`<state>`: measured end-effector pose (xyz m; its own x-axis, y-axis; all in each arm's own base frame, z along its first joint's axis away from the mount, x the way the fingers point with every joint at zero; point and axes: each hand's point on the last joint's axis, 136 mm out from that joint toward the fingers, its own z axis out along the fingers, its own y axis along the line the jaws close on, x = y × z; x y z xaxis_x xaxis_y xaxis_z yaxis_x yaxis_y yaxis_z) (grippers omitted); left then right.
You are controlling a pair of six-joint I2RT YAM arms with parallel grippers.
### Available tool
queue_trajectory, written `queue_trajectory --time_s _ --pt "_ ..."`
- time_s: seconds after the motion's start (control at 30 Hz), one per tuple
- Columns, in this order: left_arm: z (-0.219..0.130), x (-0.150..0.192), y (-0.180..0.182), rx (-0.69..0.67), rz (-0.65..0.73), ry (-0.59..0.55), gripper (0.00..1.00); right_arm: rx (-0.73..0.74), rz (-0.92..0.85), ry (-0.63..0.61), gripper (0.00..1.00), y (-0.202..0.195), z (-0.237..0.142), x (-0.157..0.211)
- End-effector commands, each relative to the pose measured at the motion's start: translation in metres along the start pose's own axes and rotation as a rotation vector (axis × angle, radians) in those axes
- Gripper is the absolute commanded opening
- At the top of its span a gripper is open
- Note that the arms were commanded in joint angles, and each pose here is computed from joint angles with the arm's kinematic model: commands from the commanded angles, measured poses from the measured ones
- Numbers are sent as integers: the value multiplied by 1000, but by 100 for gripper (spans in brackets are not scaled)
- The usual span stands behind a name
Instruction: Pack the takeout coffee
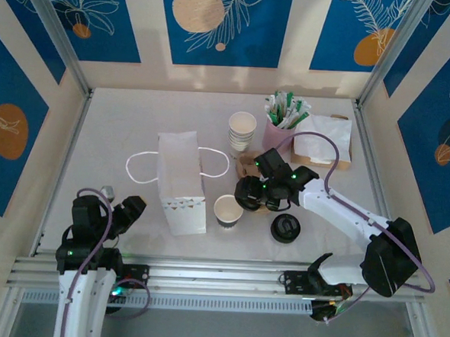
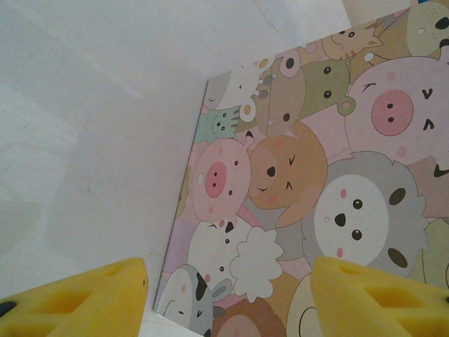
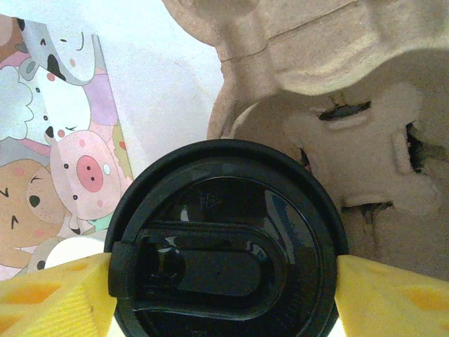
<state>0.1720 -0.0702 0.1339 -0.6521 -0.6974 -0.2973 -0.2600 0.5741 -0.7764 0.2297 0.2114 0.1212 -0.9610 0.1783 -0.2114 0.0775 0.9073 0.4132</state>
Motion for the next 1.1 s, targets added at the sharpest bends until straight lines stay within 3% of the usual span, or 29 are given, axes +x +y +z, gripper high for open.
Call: queue_trajectory --time_s 0.0,0.33,0.7,1.07 --pt "-5 1 -10 28 25 6 63 -27 1 15 78 1 -6 5" --pt "-6 1 -10 25 28 5 63 -40 -27 -1 75 4 -19 11" --pt "-7 0 -10 22 35 0 63 -16 -273 -50 75 40 -33 26" --pt "-7 1 -9 19 36 4 63 128 -419 -48 75 49 -21 34"
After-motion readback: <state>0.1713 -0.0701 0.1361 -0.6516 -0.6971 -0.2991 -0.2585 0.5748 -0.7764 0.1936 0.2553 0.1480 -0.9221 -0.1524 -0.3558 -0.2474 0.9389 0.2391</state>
